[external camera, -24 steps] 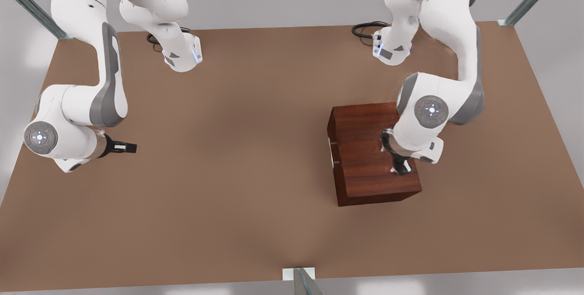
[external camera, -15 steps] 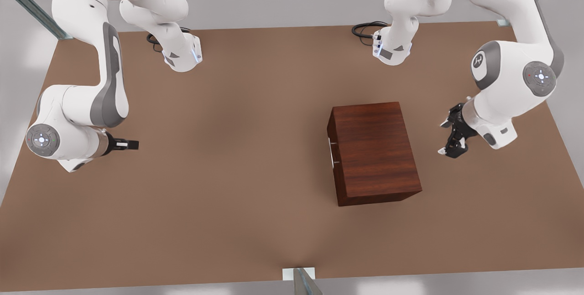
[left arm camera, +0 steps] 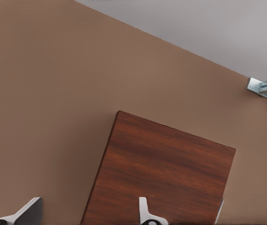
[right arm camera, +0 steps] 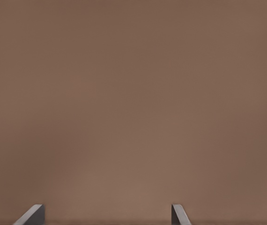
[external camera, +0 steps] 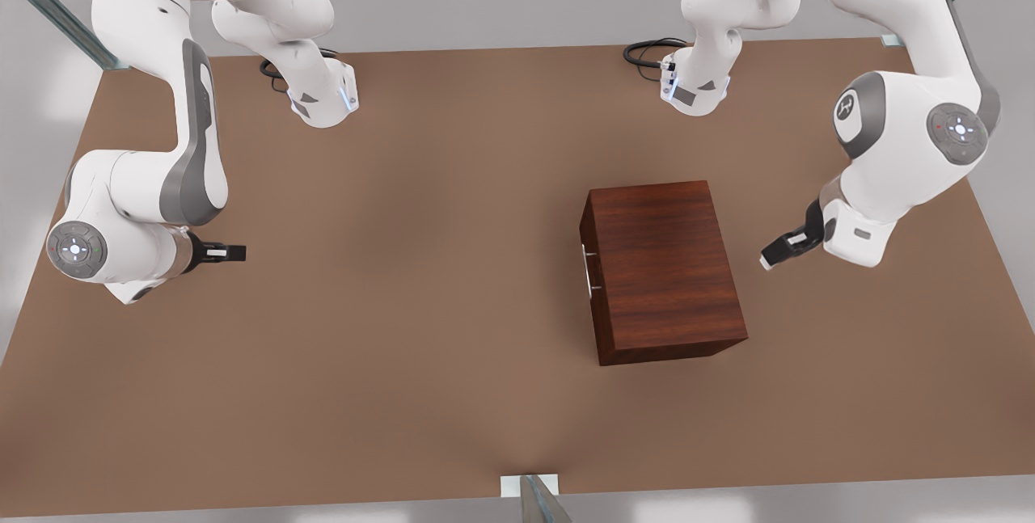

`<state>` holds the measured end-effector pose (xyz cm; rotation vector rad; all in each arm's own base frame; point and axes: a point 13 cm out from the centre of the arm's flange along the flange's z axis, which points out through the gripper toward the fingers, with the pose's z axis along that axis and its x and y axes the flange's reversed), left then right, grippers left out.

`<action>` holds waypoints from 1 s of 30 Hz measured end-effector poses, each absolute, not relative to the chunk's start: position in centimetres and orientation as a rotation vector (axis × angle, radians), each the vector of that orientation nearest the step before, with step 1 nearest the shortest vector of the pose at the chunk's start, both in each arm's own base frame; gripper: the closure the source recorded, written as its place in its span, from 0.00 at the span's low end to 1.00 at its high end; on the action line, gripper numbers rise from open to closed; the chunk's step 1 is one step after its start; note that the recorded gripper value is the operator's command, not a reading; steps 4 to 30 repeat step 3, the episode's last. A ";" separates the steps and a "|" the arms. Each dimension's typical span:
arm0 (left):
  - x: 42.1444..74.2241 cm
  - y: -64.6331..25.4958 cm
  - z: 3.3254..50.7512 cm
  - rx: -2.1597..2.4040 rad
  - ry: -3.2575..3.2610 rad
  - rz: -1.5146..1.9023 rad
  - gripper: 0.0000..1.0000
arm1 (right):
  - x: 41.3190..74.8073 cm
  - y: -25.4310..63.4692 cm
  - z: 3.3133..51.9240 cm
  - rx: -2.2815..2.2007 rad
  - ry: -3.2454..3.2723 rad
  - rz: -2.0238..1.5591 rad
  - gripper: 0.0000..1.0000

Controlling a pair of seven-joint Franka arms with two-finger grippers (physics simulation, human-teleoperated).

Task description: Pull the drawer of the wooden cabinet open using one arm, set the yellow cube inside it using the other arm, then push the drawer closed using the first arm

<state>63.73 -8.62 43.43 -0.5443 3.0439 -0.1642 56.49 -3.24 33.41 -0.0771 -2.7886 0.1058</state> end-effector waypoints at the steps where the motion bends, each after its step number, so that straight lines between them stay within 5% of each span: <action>1: 64.2 -8.8 44.0 -0.491 3.045 -0.165 0.00 | 56.5 -3.2 33.4 -0.075 -2.788 0.106 0.00; 30: 64.4 -9.0 44.1 -0.397 3.062 -0.162 0.00 | 56.4 -3.2 33.3 -0.072 -2.785 0.106 0.00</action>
